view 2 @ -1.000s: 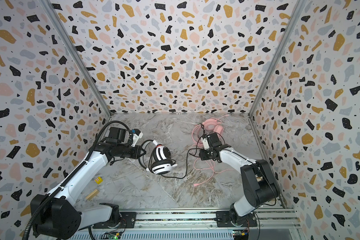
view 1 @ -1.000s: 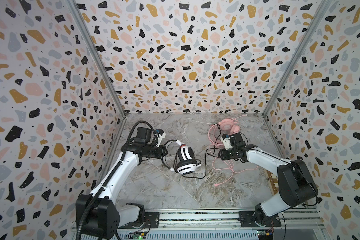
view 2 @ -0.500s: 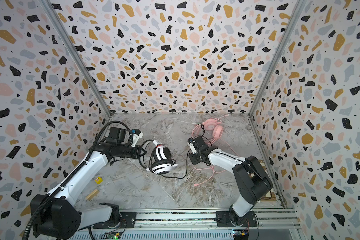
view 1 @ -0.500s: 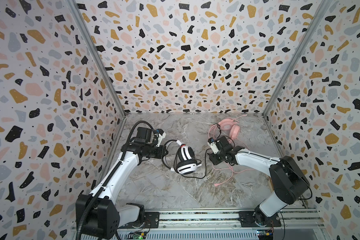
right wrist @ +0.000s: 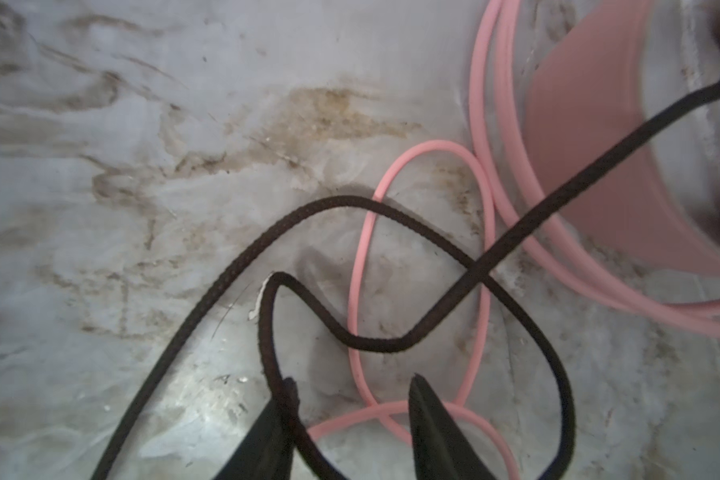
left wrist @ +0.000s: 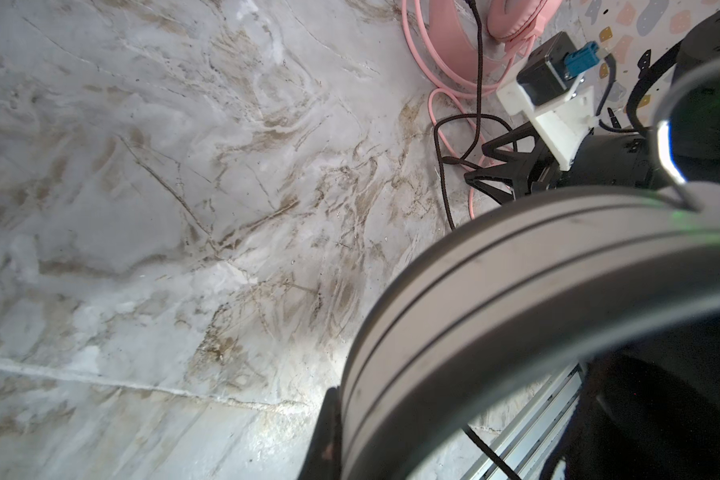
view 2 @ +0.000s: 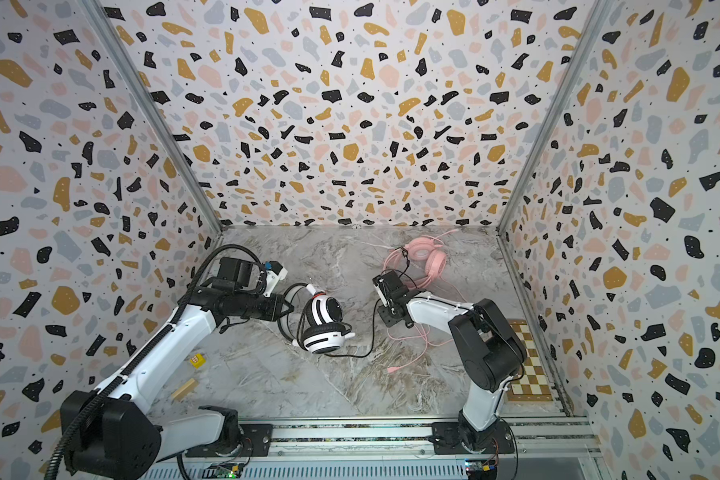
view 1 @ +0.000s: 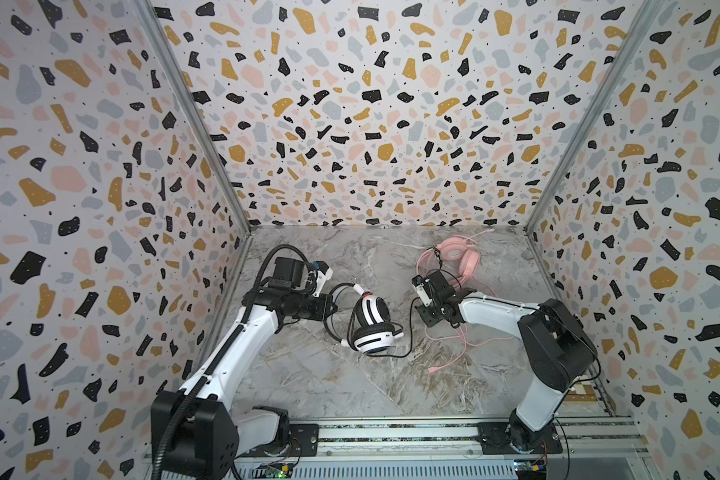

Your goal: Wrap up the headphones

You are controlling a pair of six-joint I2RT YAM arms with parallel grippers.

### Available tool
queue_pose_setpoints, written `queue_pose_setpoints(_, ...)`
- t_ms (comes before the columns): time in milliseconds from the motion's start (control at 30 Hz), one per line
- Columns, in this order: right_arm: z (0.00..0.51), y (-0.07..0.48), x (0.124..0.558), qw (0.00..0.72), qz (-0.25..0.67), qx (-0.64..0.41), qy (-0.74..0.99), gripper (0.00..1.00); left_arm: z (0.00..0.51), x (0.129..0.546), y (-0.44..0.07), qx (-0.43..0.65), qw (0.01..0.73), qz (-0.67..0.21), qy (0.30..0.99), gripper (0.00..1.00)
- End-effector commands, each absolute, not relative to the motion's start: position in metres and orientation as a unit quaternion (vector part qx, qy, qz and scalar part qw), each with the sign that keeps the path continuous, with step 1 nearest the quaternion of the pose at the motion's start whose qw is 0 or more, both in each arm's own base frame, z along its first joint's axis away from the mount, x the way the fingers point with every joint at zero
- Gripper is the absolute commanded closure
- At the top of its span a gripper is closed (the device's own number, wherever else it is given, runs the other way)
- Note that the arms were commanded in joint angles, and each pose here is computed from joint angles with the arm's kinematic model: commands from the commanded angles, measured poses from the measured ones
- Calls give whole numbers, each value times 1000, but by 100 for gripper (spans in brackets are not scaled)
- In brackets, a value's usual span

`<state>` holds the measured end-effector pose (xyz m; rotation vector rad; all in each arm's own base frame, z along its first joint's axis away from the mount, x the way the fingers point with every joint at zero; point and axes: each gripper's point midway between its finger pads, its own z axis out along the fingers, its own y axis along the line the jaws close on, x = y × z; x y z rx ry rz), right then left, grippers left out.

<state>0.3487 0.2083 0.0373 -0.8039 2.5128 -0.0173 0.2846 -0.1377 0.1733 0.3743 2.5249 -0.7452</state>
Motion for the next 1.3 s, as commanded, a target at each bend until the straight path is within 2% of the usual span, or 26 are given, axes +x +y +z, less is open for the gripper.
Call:
queue_pose_setpoints(0, 46, 207, 351, 255, -19, -297, 920, 64, 188, 283, -145, 144, 258, -301, 907, 100)
queue_pose_setpoints(33, 45, 205, 352, 255, -23, -295, 921, 67, 187, 284, -146, 144, 257, -302, 907, 100)
queue_pose_setpoints(167, 57, 203, 358, 268, -29, -286, 919, 89, 188, 285, -147, 144, 256, -308, 905, 100)
queue_pose_setpoints(267, 87, 210, 368, 304, -10, -277, 911, 99, 189, 285, -148, 147, 256, -311, 903, 100)
queue_pose_setpoints(500, 215, 233, 420, 416, 124, -236, 869, 100, 193, 276, -156, 159, 252, -337, 893, 100)
queue_pose_setpoints(700, 305, 241, 480, 469, 249, -195, 824, 100, 192, 266, -158, 162, 248, -341, 892, 100)
queue_pose_setpoints(833, 361, 239, 522, 503, 300, -172, 792, 100, 180, 257, -164, 162, 226, -337, 900, 100)
queue_pose_setpoints(967, 437, 234, 556, 568, 315, -159, 744, 100, 166, 250, -174, 167, 214, -322, 907, 100)
queue_pose_setpoints(1100, 480, 212, 568, 602, 371, -129, 696, 100, 152, 249, -183, 159, 211, -312, 913, 100)
queue_pose_setpoints(1267, 518, 196, 550, 639, 405, -132, 641, 100, 120, 255, -185, 145, 197, -265, 933, 100)
